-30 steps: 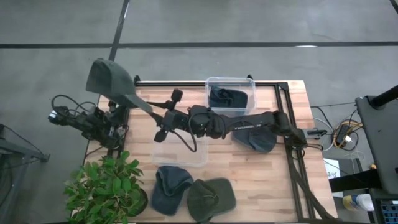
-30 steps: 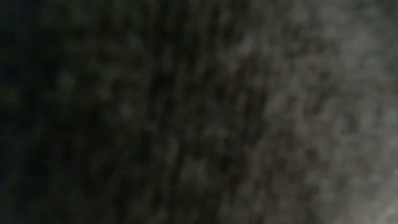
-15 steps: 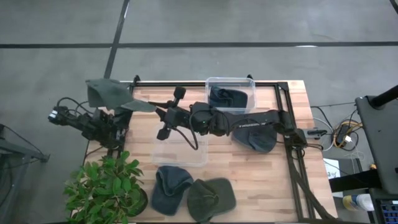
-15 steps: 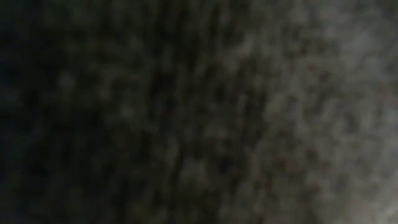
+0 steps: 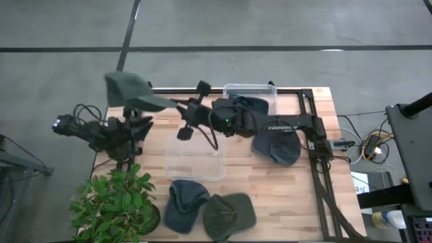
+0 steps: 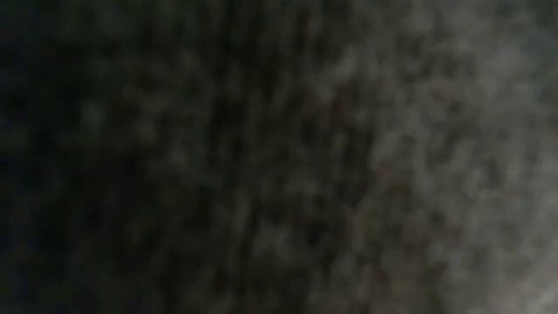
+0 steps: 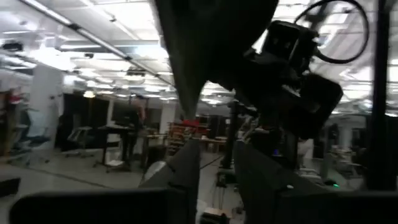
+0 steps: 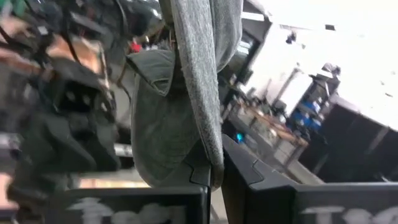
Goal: Pick & Place hat
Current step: Put the right gray cap into the bottom transparent bin
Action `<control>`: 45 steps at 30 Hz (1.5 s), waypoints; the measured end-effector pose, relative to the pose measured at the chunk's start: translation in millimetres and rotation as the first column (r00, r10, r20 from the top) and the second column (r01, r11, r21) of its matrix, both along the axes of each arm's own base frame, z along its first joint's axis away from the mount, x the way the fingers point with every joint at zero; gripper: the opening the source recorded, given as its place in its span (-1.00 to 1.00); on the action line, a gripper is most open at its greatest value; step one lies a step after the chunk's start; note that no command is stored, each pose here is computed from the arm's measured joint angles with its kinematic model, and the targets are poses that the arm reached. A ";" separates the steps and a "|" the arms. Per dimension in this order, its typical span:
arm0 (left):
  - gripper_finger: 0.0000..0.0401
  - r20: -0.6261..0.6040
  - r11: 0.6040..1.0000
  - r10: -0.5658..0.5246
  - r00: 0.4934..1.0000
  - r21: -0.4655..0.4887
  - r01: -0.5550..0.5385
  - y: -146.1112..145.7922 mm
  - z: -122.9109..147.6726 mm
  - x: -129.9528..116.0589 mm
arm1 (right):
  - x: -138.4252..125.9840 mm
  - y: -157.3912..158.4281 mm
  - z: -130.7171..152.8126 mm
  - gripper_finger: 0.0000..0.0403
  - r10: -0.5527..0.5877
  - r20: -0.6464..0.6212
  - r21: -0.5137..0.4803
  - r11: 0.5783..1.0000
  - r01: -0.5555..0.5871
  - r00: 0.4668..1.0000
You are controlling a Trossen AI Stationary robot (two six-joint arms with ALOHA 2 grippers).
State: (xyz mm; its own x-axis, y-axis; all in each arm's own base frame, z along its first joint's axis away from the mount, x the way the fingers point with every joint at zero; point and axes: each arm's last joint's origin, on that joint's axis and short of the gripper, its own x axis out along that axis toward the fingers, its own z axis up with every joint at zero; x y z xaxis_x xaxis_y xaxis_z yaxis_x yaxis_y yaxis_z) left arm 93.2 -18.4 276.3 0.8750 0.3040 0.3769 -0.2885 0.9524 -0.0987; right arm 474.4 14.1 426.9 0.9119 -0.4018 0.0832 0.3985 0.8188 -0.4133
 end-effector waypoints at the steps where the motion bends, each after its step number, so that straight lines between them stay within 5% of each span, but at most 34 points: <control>1: -0.46 -0.009 1.000 0.021 1.000 -0.010 -0.021 0.7 0.8 -0.2 | -2.2 -1.6 1.1 -0.96 -0.003 -0.013 0.009 1.000 0.003 1.000; 11: -0.29 -0.251 0.985 0.162 0.954 0.097 -0.142 1.6 -19.3 4.7 | -59.2 -25.1 33.6 -0.96 -0.043 -0.137 0.230 0.970 0.074 0.990; 17: -0.29 -0.298 0.983 0.168 0.940 0.122 -0.137 1.3 -24.3 5.6 | -103.7 -42.2 41.1 -0.96 0.062 -0.222 0.564 0.822 0.076 0.973; 21: -0.29 -0.310 0.977 0.189 0.932 0.157 -0.146 1.5 -24.6 5.5 | -119.4 -46.3 34.8 -0.95 0.101 -0.305 0.680 0.719 0.142 0.947; 28: -0.29 -0.325 0.944 0.298 0.898 0.241 -0.226 4.0 -20.1 3.0 | -121.6 -42.9 13.8 -0.95 0.154 -0.429 0.761 0.592 0.265 0.890; 37: -0.29 -0.306 0.921 0.380 0.873 0.217 -0.324 8.3 -3.1 -3.1 | -94.5 -31.8 -21.3 -0.94 0.337 -0.451 0.865 0.394 0.311 0.827; 45: -0.29 -0.295 0.922 0.379 0.877 0.207 -0.328 8.9 2.3 -4.7 | -75.2 -17.7 -46.8 -0.94 0.391 -0.480 0.872 0.310 0.379 0.785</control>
State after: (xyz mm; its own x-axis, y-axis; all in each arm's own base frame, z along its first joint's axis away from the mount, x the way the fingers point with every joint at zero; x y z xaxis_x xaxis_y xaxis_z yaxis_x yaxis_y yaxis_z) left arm 88.5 -9.4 278.6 0.7998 0.5795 0.1567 -0.6002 0.7769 0.1904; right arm 399.2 -3.6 380.1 0.6048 0.1598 -0.7802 0.4203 0.7681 0.4831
